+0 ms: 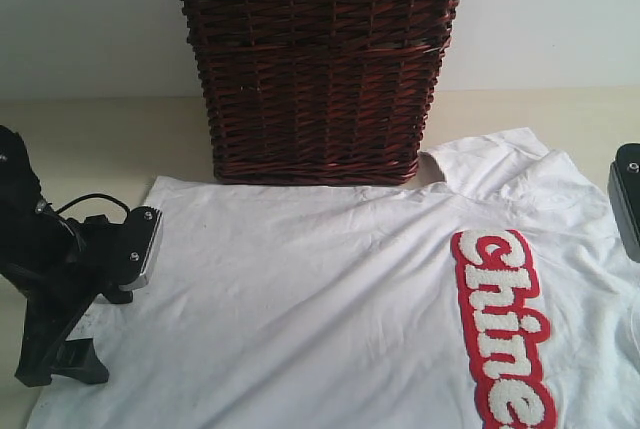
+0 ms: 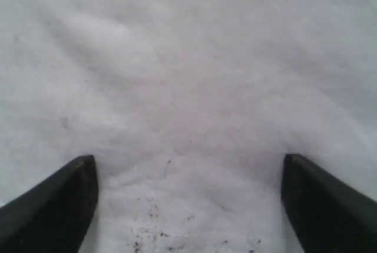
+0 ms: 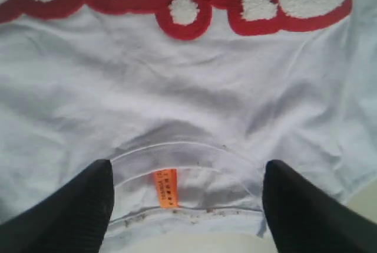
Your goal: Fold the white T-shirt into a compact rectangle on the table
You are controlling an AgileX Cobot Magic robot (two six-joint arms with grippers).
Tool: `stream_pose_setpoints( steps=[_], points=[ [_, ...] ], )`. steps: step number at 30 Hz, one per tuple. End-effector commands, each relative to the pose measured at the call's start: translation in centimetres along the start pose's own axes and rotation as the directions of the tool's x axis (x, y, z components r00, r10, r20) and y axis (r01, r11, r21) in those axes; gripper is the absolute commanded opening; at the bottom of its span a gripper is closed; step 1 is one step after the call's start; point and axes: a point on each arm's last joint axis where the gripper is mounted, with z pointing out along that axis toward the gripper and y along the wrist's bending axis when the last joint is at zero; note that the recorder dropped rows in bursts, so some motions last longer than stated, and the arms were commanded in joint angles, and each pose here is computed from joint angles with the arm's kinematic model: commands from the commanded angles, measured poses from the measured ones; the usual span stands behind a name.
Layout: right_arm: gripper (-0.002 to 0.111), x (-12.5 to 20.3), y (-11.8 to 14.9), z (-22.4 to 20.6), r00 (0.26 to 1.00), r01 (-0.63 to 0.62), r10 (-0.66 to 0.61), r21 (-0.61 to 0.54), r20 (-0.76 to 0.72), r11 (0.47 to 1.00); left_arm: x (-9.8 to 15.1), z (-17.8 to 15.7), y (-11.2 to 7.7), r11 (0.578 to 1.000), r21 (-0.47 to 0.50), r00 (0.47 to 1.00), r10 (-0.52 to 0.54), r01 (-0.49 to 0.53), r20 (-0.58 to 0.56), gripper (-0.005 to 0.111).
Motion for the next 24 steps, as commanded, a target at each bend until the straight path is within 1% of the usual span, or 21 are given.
stream_pose_setpoints(
  steps=[1, 2, 3, 4, 6, 8, 10, 13, 15, 18, 21, 23, 24],
  points=[
    [0.069, 1.5, 1.1, 0.5, 0.996, 0.026, -0.041, -0.197, -0.074, 0.98, 0.4, 1.7, -0.3, 1.0, 0.019, 1.0, 0.005, -0.004, -0.02, 0.082],
    [0.069, 2.3, 1.3, 0.9, 0.994, 0.011, -0.038, -0.261, -0.098, 0.965, 0.4, 1.7, -0.3, 1.0, 0.019, 1.0, 0.005, -0.004, -0.02, 0.082],
    [0.069, 2.9, 1.3, 1.3, 0.993, 0.005, -0.037, -0.287, -0.109, 0.958, 0.4, 1.7, -0.3, 1.0, 0.019, 1.0, 0.005, -0.004, -0.02, 0.082],
    [0.069, 3.5, 1.1, 1.5, 0.992, 0.016, -0.049, -0.278, -0.115, 0.96, 0.4, 1.7, -0.3, 1.0, 0.019, 1.0, 0.005, -0.004, -0.02, 0.082],
    [0.069, 4.5, 0.4, 1.7, 0.993, 0.018, -0.041, -0.206, -0.11, 0.978, 0.4, 1.7, -0.3, 1.0, 0.019, 1.0, 0.005, -0.004, -0.02, 0.082],
    [0.069, 5.3, -0.1, 1.8, 0.996, 0.011, -0.025, -0.157, -0.083, 0.987, 0.4, 1.7, -0.3, 1.0, 0.019, 1.0, 0.005, -0.004, -0.02, 0.082],
    [0.069, 6.0, -0.1, 2.3, 0.998, 0.008, -0.018, -0.174, -0.058, 0.985, 0.4, 1.7, -0.3, 1.0, 0.019, 1.0, 0.005, -0.004, -0.02, 0.082],
    [0.069, 6.6, -0.2, 4.0, 1.0, -0.012, 0.009, -0.237, -0.013, 0.971, 0.4, 1.7, -0.3, 1.0, 0.019, 1.0, 0.005, -0.004, -0.02, 0.082],
    [0.069, 6.7, -0.3, 5.3, 1.0, -0.024, 0.026, -0.269, 0.004, 0.963, 0.4, 1.7, -0.3, 1.0, 0.019, 1.0, 0.005, -0.004, -0.02, 0.082],
    [0.069, 6.5, -0.5, 6.3, 0.997, -0.056, 0.07, -0.28, 0.042, 0.958, 0.4, 1.7, -0.3, 1.0, 0.019, 1.0, 0.005, -0.004, -0.02, 0.082],
    [0.069, 6.2, -0.8, 6.8, 0.994, -0.06, 0.082, -0.257, 0.075, 0.965, 0.4, 1.7, -0.3, 1.0, 0.019, 1.0, 0.005, -0.004, -0.02, 0.082],
    [0.069, 6.4, -1.5, 7.2, 0.996, -0.048, 0.062, -0.184, 0.069, 0.982, 0.4, 1.7, -0.3, 1.0, 0.019, 1.0, 0.005, -0.004, -0.02, 0.082],
    [0.069, 6.6, -1.8, 7.6, 0.998, -0.02, 0.029, -0.154, 0.055, 0.988, 0.4, 1.7, -0.3, 1.0, 0.019, 1.0, 0.005, -0.004, -0.02, 0.082]
  ],
)
